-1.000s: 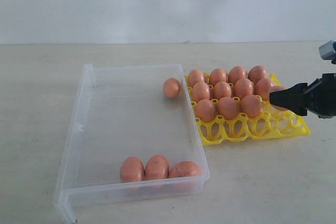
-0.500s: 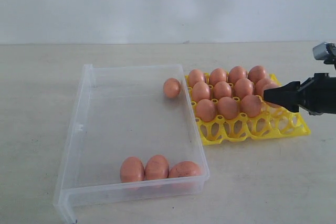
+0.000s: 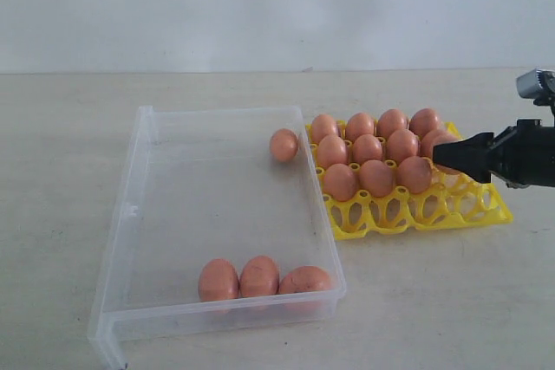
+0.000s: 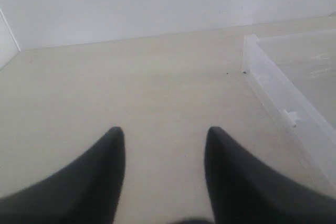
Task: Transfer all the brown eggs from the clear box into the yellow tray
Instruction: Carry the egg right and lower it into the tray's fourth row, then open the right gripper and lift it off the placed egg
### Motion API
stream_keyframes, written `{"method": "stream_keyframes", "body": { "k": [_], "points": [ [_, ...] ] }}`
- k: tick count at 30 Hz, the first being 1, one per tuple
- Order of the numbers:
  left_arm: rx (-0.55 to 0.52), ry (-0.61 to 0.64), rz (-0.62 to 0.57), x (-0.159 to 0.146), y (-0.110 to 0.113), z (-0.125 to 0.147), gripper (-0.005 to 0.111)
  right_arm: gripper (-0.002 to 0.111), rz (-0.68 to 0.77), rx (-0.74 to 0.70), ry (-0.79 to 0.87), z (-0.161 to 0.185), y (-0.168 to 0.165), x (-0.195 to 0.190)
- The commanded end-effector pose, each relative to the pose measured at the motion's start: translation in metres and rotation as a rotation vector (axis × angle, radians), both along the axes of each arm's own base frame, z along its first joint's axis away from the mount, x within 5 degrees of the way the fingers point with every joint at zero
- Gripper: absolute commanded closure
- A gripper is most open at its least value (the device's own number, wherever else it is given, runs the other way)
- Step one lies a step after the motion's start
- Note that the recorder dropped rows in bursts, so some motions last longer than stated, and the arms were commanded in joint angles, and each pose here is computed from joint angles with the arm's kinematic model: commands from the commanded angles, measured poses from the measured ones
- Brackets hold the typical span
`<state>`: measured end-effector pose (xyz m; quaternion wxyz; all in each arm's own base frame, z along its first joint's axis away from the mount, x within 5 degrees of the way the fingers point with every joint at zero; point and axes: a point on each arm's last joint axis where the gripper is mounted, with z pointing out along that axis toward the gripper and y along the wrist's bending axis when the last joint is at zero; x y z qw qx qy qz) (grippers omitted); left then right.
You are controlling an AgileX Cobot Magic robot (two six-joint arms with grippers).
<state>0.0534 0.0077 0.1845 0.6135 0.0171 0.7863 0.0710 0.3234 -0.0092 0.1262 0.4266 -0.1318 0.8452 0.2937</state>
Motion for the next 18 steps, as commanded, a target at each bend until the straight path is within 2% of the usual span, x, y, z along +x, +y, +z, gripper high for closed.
{"method": "stream_keyframes", "body": {
  "k": [1,4,6,16,18],
  "points": [
    [-0.011,-0.006,-0.005,0.0003,-0.0006,-0.0003,0.085,0.057,0.006,0.002,-0.023,0.0024,-0.0018,0.0008],
    [-0.011,-0.006,-0.005,0.0003,-0.0006,-0.0003,0.102,0.043,-0.033,0.022,-0.029,0.0039,-0.0032,0.0032],
    [-0.011,-0.006,-0.005,0.0003,-0.0006,-0.0003,0.111,0.042,-0.035,0.023,-0.029,0.0040,-0.0033,0.0033],
    [-0.011,-0.006,-0.005,0.0003,-0.0006,-0.0003,0.111,0.042,-0.122,0.050,-0.023,0.0050,-0.0077,0.0075],
    [-0.011,-0.006,-0.005,0.0003,-0.0006,-0.0003,0.111,0.042,-0.156,0.092,0.000,0.0065,-0.0082,0.0082]
  ]
}}
